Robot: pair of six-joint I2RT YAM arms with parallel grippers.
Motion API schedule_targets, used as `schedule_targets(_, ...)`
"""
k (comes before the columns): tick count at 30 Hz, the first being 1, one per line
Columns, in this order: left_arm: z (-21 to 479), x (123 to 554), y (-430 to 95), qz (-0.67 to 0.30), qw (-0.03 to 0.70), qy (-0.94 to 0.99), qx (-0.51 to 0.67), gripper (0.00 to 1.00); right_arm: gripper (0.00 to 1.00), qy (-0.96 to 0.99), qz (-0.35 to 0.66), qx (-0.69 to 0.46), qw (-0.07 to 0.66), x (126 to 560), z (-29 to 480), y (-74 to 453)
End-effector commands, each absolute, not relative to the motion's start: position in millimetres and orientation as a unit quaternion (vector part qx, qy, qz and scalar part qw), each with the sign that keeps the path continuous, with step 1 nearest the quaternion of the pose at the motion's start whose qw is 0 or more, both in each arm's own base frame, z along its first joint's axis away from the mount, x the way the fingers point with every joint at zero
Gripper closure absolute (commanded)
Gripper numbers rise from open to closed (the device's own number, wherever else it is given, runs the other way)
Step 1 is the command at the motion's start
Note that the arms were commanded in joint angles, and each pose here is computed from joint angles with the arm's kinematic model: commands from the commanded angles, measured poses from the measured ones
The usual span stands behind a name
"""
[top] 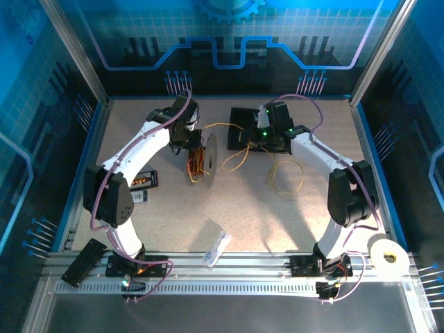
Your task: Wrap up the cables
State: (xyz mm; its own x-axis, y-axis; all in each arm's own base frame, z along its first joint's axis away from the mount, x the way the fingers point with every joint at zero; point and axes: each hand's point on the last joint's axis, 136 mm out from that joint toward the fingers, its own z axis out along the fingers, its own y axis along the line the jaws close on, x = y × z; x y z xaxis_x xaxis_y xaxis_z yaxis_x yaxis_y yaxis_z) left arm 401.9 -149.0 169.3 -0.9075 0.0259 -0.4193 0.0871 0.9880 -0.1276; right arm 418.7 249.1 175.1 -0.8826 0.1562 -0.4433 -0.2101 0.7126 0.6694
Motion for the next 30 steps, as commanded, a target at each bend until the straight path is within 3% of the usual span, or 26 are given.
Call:
schedule_targets(1,224.3,403.0,-150.6,-0.095,0.289,0.952,0.039,1.00,0.85,0.872,0.416,-0.086,0.244,420.7,197.4,261.5)
schedule_targets(6,248.3,398.9,-141.5,-0.100,0.312,0.944,0.027,1.00,0.48,0.827,0.460,-0.147,0.289,403.4,245.1,265.1)
schedule_targets(11,264.9,393.8,-136.4,-0.108,0.318,0.942,0.019,1.00,0.22,0.776,0.470,-0.202,0.369,373.8,297.8,255.3)
schedule_targets(14,273.7,388.1,-136.6,-0.119,0.322,0.939,0.020,1.00,0.01,0.745,0.474,-0.226,0.412,355.7,319.3,244.2)
schedule_targets(24,301.8,374.7,-128.8,-0.170,0.327,0.930,0.012,1.00,0.02,0.732,0.418,-0.285,0.456,334.8,316.7,210.7)
schedule_targets(30,315.1,368.4,-129.9,-0.214,0.330,0.919,0.006,1.00,0.19,0.667,0.420,-0.355,0.504,315.2,318.9,229.0)
